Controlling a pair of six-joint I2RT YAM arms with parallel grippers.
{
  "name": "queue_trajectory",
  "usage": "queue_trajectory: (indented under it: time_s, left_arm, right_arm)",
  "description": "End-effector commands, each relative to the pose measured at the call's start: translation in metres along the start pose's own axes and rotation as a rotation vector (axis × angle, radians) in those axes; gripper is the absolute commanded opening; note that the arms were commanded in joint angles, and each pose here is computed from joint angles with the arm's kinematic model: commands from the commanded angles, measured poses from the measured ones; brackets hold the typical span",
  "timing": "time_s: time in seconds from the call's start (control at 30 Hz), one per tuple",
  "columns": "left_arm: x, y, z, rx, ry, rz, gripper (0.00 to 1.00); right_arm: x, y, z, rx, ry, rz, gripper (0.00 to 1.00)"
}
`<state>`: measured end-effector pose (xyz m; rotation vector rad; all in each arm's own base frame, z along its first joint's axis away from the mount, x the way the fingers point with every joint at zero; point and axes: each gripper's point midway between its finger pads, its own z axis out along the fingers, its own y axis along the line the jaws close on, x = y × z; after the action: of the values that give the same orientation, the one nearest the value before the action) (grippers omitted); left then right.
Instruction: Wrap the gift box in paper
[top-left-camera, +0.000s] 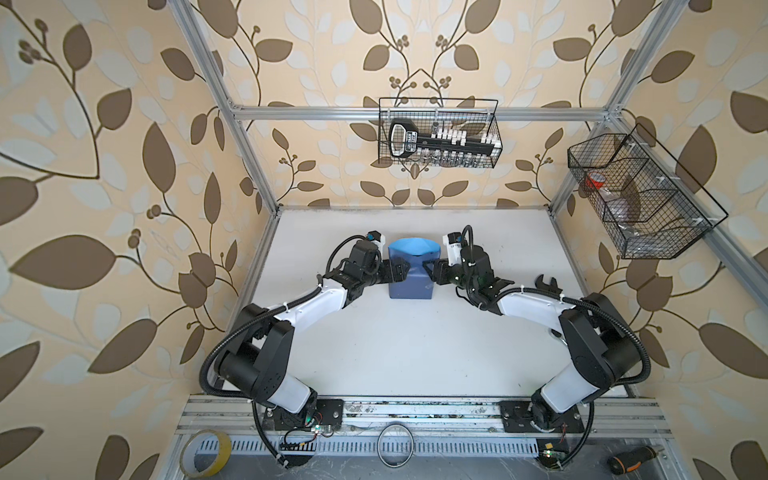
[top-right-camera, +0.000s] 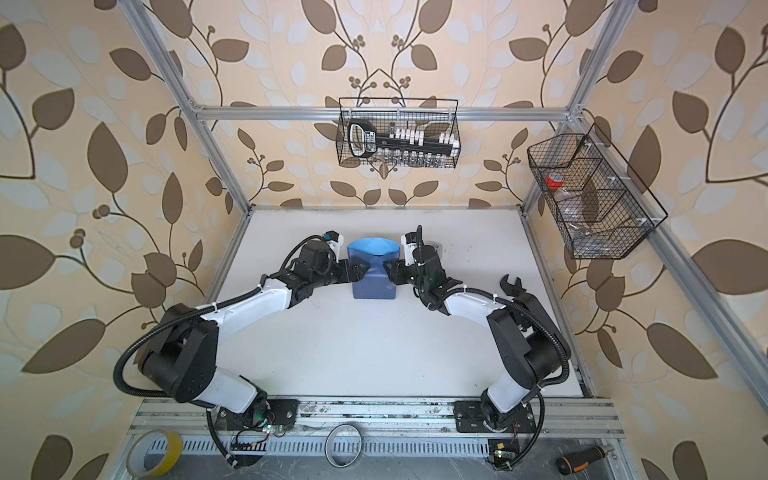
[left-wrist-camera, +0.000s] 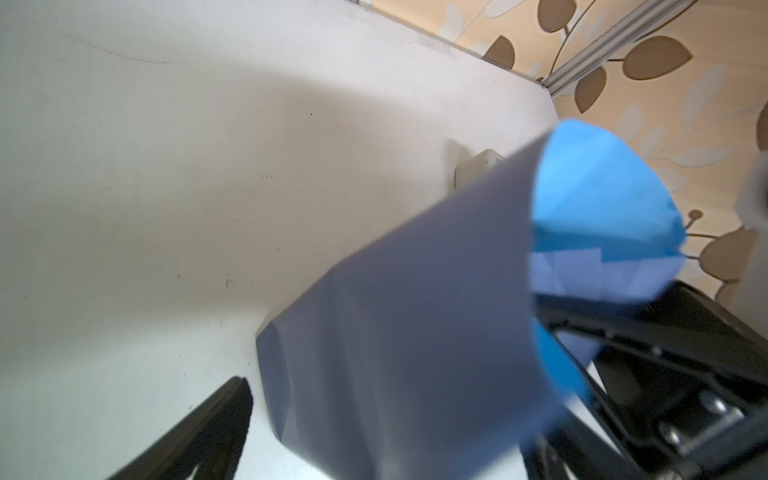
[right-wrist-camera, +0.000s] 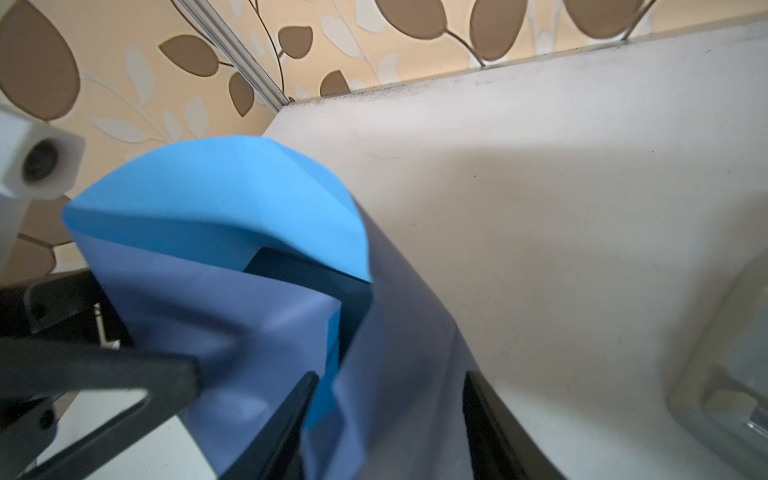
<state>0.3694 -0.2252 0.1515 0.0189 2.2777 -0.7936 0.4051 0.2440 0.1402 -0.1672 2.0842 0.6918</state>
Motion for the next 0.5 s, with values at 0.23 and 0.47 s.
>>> queue_trajectory:
  time_s: [0.23, 0.47]
  left_arm:
    - [-0.008, 0.005, -0.001, -0.055, -0.014, 0.031, 0.82]
    - [-0.021, 0.014, 0.024, -0.114, -0.015, 0.028, 0.75]
  right_arm:
    - [0.025, -0.017, 0.006, 0.051, 0.055, -0.028, 0.51]
    - [0.025, -0.014, 0.004, 0.032, 0.054, -0.064, 0.51]
